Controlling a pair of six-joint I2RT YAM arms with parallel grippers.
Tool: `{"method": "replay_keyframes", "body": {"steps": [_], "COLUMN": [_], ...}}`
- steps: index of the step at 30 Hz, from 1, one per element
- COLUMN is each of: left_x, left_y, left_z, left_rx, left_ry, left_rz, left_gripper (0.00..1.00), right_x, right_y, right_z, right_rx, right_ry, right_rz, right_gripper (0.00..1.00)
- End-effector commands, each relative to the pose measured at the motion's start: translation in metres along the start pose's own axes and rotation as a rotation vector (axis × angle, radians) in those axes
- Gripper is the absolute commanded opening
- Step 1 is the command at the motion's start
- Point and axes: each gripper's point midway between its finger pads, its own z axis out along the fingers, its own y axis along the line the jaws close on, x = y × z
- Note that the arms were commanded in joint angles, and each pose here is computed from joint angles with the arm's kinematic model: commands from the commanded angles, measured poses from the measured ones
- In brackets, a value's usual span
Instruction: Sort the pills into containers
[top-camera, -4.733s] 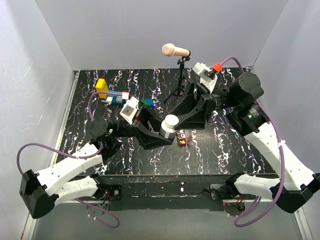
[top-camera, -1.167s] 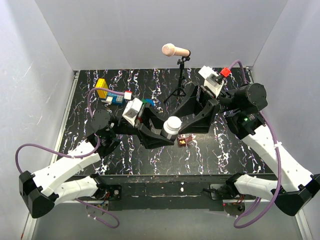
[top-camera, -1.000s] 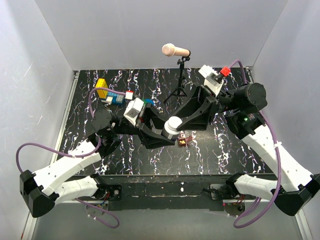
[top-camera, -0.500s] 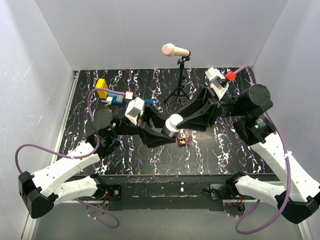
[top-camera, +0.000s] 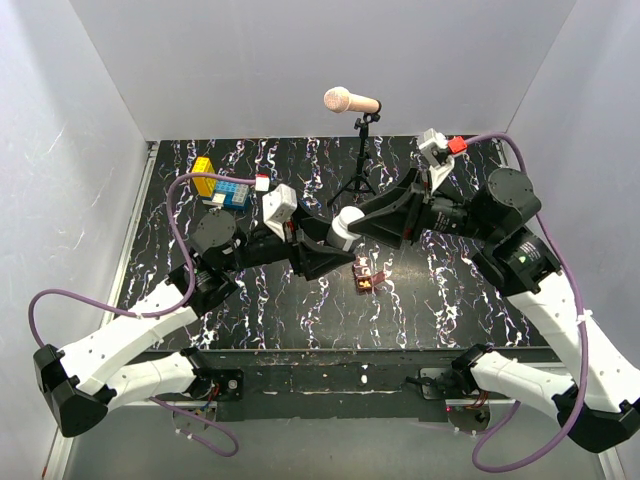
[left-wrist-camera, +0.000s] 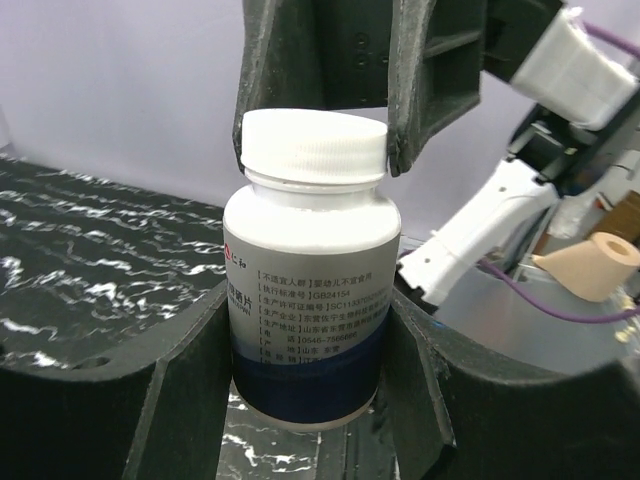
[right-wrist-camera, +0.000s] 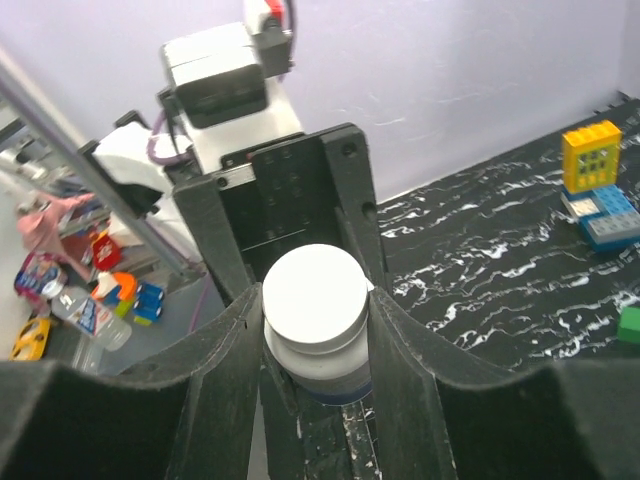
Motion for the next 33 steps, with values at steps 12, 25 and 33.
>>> {"method": "replay_keyframes", "body": {"steps": [12, 25, 33], "left_x": [-0.046, -0.017, -0.009], "left_y": [0.08, 0.095, 0.088], "left_z": [-0.008, -0.002, -0.009], "left_rx": [-0.458, -0.546, -0.53], "left_ry": [-0.11, -0.006, 0.031], "left_rz": [0.104, 0.139, 0.124], "left_gripper": [0.0, 0.0, 0.0], "right_x": [0.019, 0.015, 0.004], "right_y": [-0.061, -0.079, -0.067], "right_z": [-0.001, 0.003, -0.005], "right_rx": [0.382, 0.514, 0.49], "right_ry": [0.06, 0.015, -0.033], "right_rz": [0.097, 0.186, 0.155], "right_gripper": [0.16, 0.22, 0.59]}}
